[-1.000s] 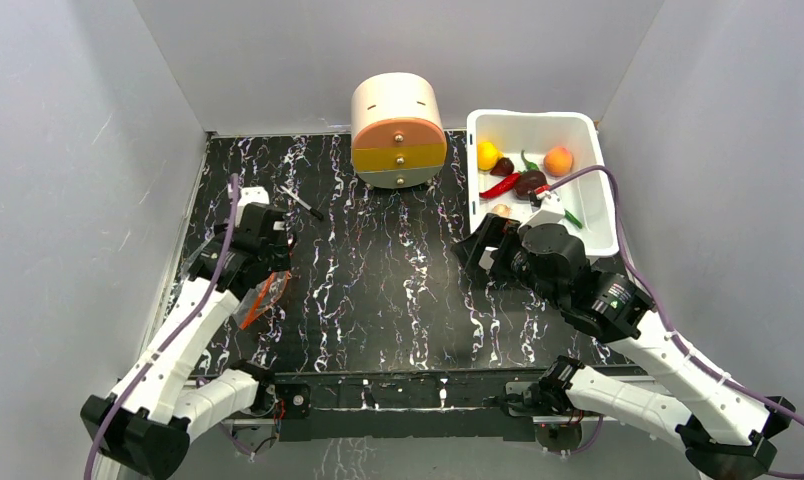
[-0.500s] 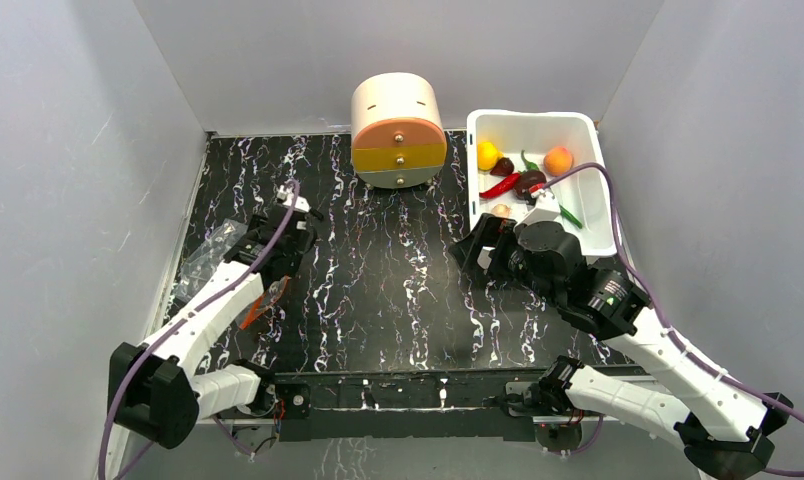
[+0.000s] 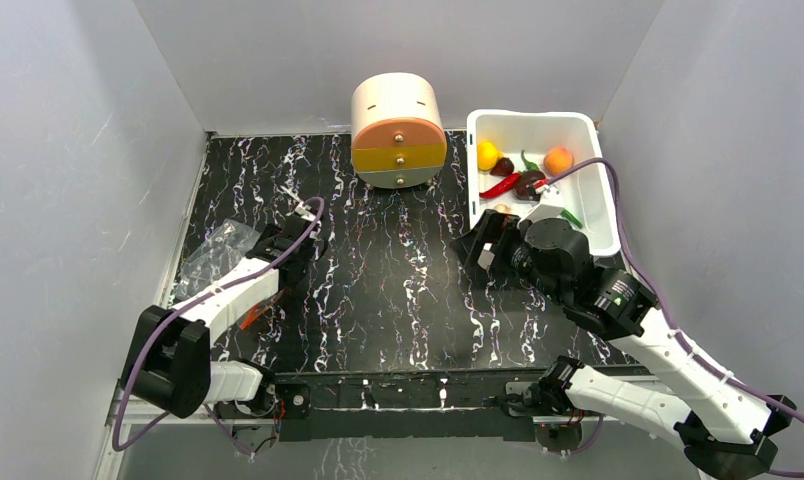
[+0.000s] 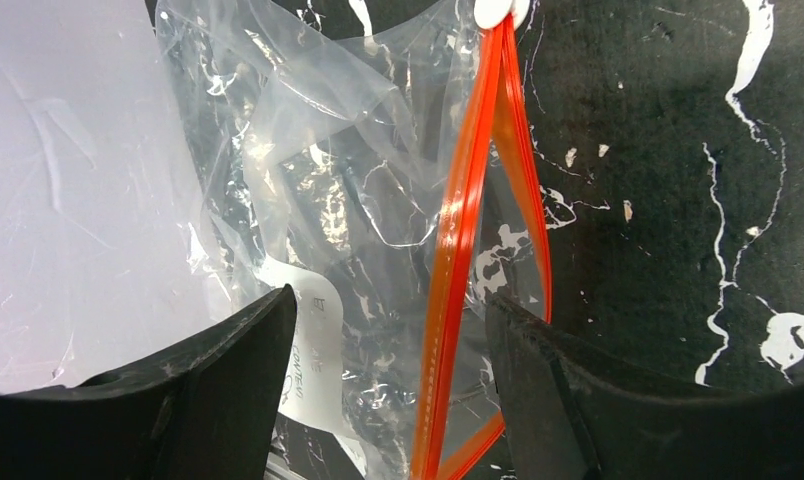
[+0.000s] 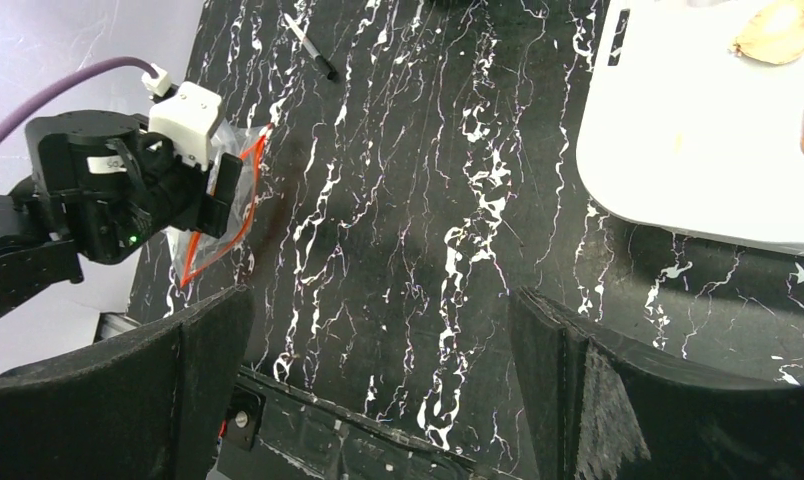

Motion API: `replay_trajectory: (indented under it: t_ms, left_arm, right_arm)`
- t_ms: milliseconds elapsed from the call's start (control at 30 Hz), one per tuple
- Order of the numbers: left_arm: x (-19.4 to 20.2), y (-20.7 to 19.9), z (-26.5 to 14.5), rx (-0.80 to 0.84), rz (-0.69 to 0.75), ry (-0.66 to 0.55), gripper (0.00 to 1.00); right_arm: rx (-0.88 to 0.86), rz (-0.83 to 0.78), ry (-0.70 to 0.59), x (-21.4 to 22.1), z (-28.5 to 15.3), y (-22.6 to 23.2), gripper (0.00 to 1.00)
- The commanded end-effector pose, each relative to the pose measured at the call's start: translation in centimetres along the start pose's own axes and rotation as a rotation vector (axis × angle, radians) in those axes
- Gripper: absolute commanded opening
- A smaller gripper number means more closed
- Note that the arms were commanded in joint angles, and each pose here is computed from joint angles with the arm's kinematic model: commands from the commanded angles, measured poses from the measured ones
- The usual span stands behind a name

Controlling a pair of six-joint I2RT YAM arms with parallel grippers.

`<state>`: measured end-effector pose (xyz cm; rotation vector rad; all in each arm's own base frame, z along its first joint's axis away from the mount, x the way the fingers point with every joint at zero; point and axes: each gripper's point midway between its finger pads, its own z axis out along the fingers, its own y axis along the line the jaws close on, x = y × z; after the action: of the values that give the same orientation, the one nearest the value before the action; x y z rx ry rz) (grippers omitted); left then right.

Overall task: Place the food in the zip-top bag and seal the zipper
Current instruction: Pick up the zipper food storage bag at the center of the board.

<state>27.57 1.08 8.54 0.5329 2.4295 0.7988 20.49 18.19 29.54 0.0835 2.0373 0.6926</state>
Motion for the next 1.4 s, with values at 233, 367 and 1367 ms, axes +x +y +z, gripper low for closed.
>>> replay_trajectory:
  t_ms: [233, 367, 1367]
  left_arm:
    - [-0.2, 0.8, 0.8, -0.071, 0.068, 0.014, 0.28]
    - [-0.7, 1.0, 0.4, -0.062, 0.046, 0.012, 0.1]
    - [-10.8, 1.0, -18.5, 0.661, -0.613, -0.417, 0.0]
  right_arm:
    - [-0.069, 0.028, -0.095, -2.9, -1.9, 1.6, 0.98]
    - [-0.051, 0.04, -0.094, -2.7, -2.0, 1.1, 0.98]
    - [-0.209, 0.158, 0.134, 0.1, 4.2, 8.3, 0.46]
